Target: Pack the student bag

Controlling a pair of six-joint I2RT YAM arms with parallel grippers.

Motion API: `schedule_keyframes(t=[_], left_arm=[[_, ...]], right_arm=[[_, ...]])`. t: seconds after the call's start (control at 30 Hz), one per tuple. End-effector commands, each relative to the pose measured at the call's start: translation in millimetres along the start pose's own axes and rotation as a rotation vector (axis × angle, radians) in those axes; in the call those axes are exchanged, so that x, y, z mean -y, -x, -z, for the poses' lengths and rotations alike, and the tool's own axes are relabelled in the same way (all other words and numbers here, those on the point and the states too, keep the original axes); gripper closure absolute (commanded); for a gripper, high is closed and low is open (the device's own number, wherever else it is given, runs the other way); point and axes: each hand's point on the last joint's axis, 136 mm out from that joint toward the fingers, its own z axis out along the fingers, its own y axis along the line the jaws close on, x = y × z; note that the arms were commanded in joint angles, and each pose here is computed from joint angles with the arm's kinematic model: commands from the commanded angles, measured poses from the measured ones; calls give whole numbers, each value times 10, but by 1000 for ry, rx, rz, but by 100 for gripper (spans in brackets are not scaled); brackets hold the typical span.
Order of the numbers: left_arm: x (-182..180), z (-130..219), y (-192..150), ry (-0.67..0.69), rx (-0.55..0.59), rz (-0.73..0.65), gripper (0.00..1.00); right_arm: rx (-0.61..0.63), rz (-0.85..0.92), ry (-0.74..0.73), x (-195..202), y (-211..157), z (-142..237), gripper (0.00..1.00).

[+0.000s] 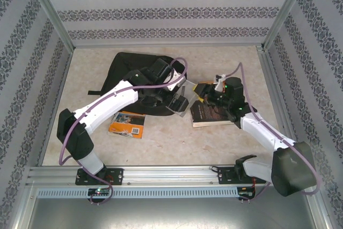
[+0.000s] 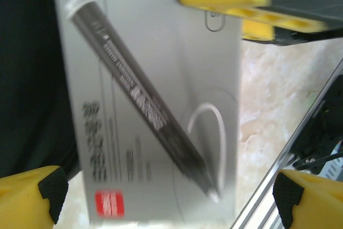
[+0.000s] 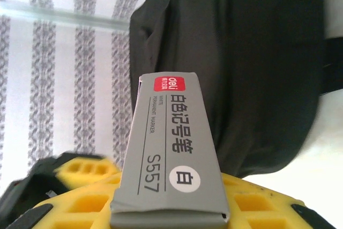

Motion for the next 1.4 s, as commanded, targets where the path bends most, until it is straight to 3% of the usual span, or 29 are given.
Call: schedule_keyframes(t=[0.0, 0.1, 0.27, 0.43, 0.53, 0.77, 0.97, 1.23, 1.37], left_arm=[[134, 275, 214, -2, 55, -45, 0], [51, 429, 353, 36, 91, -28, 0], [-450, 390, 600, 233, 93, 61, 0], [-953, -66, 857, 421, 11, 140, 0], [-1273, -286, 971, 560, 26, 218, 0], [-1443, -800, 928, 577, 5, 290, 2], [-1480, -921, 828, 584, -27, 300, 14], [-1351, -826, 879, 526, 0, 299, 52], [-1272, -799, 906, 486, 9, 311, 56]], right_arm=[[78, -13, -1, 81, 197, 185, 65], [131, -27, -15, 197, 351, 344, 65], [186, -49, -36, 345, 519, 533, 65], [245, -58, -70, 464, 616, 721, 65], [268, -42, -100, 511, 619, 802, 65], [289, -30, -137, 612, 606, 868, 65], [278, -30, -136, 655, 593, 840, 65], [275, -22, -127, 654, 568, 840, 65], [266, -21, -120, 637, 557, 833, 65]])
